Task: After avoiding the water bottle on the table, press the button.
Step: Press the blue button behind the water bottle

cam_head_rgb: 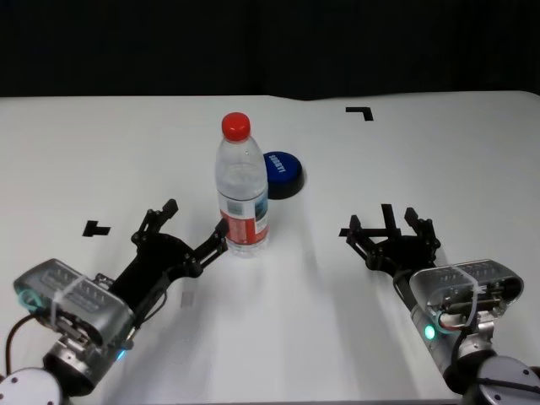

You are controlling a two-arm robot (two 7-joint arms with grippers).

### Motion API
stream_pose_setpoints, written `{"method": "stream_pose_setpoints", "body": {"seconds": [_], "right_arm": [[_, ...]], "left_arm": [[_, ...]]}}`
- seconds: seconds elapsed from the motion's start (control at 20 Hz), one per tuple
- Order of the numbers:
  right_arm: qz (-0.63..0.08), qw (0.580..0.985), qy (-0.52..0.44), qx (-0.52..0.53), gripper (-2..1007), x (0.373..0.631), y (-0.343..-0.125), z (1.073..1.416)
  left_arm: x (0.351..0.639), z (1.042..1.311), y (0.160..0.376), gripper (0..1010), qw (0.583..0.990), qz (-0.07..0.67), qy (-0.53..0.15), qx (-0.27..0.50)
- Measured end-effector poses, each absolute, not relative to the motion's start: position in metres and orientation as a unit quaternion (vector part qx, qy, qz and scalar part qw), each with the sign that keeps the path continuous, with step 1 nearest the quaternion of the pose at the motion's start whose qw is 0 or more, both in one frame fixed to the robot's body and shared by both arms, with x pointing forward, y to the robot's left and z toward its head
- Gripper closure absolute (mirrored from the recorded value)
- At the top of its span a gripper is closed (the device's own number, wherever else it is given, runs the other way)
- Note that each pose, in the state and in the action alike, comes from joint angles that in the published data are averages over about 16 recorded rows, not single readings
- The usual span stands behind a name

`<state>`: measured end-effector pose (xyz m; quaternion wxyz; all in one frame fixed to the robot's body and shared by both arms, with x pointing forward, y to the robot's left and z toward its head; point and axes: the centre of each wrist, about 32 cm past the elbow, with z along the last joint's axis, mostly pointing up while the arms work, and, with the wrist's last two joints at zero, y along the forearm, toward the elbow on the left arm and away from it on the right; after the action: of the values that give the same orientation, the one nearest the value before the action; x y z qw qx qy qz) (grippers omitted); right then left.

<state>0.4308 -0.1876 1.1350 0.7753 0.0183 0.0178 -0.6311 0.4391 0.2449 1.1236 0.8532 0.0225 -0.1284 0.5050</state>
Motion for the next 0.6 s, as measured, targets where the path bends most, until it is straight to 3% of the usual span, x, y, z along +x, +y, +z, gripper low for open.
{"method": "stream_pose_setpoints", "body": {"seconds": [0.6], "right_arm": [[-0.631,0.775,0.018,0.018,2,0.431,-0.188,1.135]], "left_arm": [[0.451,1.123,0.245,7,0.856,0.5,-0.13,0.021]]}}
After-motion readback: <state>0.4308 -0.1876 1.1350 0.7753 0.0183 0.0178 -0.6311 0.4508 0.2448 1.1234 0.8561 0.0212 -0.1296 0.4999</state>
